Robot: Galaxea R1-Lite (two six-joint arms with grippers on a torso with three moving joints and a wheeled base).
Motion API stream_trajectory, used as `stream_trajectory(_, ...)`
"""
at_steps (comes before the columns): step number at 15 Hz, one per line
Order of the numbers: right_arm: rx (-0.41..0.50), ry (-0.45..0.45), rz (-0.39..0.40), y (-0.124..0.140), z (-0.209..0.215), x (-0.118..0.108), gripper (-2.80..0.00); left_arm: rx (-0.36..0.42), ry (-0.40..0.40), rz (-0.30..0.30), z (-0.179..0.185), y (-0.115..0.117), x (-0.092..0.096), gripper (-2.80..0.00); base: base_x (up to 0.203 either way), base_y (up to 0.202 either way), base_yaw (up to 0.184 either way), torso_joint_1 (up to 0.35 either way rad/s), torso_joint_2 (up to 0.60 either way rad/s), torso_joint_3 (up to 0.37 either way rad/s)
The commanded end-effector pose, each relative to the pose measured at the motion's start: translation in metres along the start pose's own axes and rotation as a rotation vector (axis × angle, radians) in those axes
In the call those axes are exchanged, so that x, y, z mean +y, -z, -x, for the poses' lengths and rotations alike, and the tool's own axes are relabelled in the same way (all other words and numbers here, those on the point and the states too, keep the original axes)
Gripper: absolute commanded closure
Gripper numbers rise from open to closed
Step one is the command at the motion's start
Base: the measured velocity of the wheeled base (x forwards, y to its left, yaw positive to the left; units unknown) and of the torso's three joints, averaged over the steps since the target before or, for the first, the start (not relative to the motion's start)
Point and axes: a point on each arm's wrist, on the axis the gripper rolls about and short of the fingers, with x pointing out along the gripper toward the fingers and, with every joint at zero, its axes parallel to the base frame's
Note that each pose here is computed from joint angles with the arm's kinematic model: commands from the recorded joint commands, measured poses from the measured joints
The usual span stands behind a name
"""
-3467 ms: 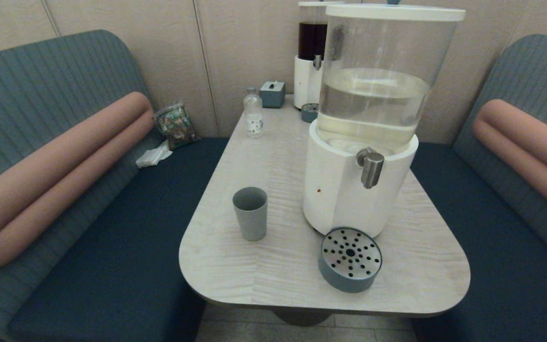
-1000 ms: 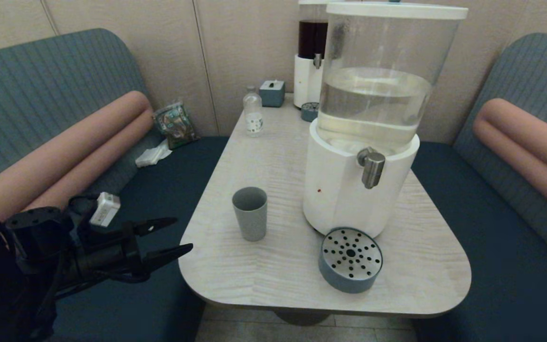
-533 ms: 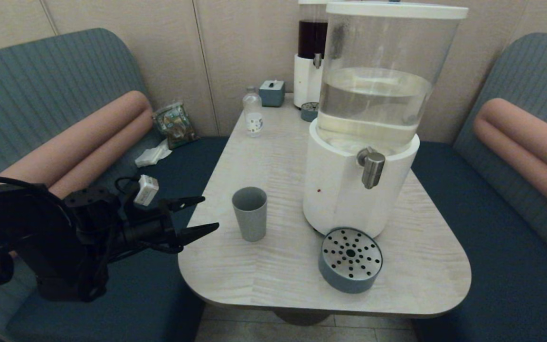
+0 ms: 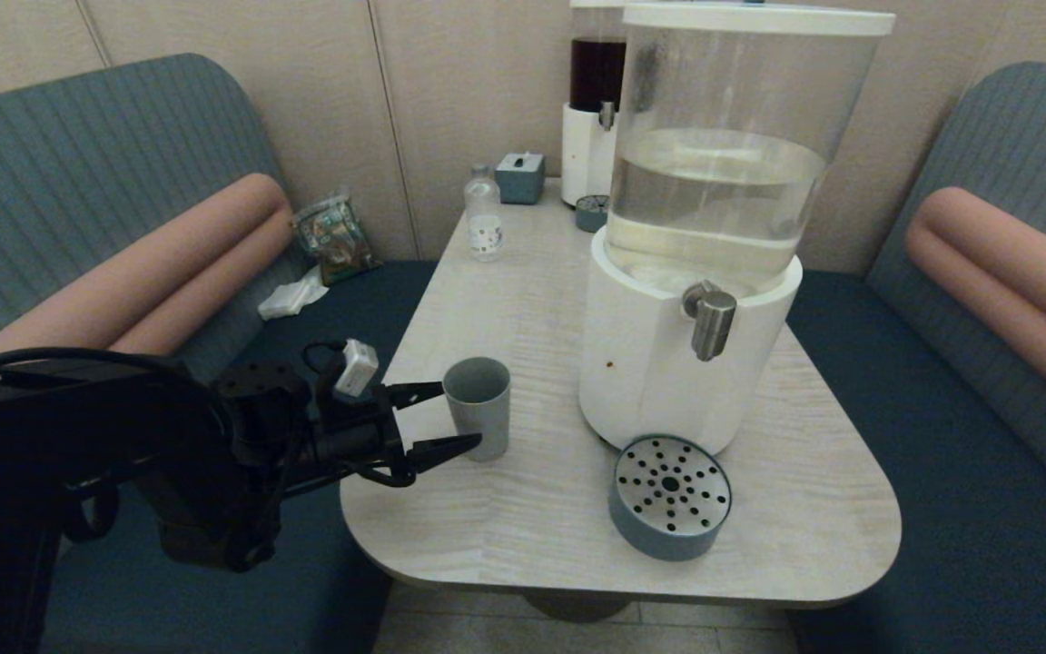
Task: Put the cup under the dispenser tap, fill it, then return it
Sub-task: Pick up the cup
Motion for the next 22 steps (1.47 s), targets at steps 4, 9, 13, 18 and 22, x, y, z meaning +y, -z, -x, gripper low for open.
stream_trajectory(4, -0.001, 0.000, -0.001, 0.000, 0.000, 0.000, 0.00, -0.015, 0.024, -0.004, -0.020, -0.001, -0.008, -2.80, 0.000, 0.000, 0.000, 0.000, 0.00, 0.000)
stream_trajectory(9, -0.002, 0.000, -0.004, 0.000, 0.000, 0.000, 0.00, -0.019, -0.018, -0.005, -0.034, 0.006, -0.008, -2.80, 0.000, 0.000, 0.000, 0.000, 0.00, 0.000)
stream_trajectory(13, -0.003, 0.000, -0.005, 0.000, 0.000, 0.000, 0.00, -0.046, -0.046, -0.016, -0.040, -0.002, -0.005, 0.00, 0.000, 0.000, 0.000, 0.000, 0.00, 0.000)
stream_trajectory(18, -0.003, 0.000, -0.005, 0.000, 0.000, 0.000, 0.00, -0.047, -0.040, -0.019, -0.042, -0.004, -0.008, 0.00, 0.000, 0.000, 0.000, 0.000, 0.00, 0.000)
stream_trajectory(22, -0.003, 0.000, -0.005, 0.000, 0.000, 0.000, 0.00, -0.059, -0.034, -0.031, -0.037, -0.018, -0.017, 0.00, 0.000, 0.000, 0.000, 0.000, 0.00, 0.000)
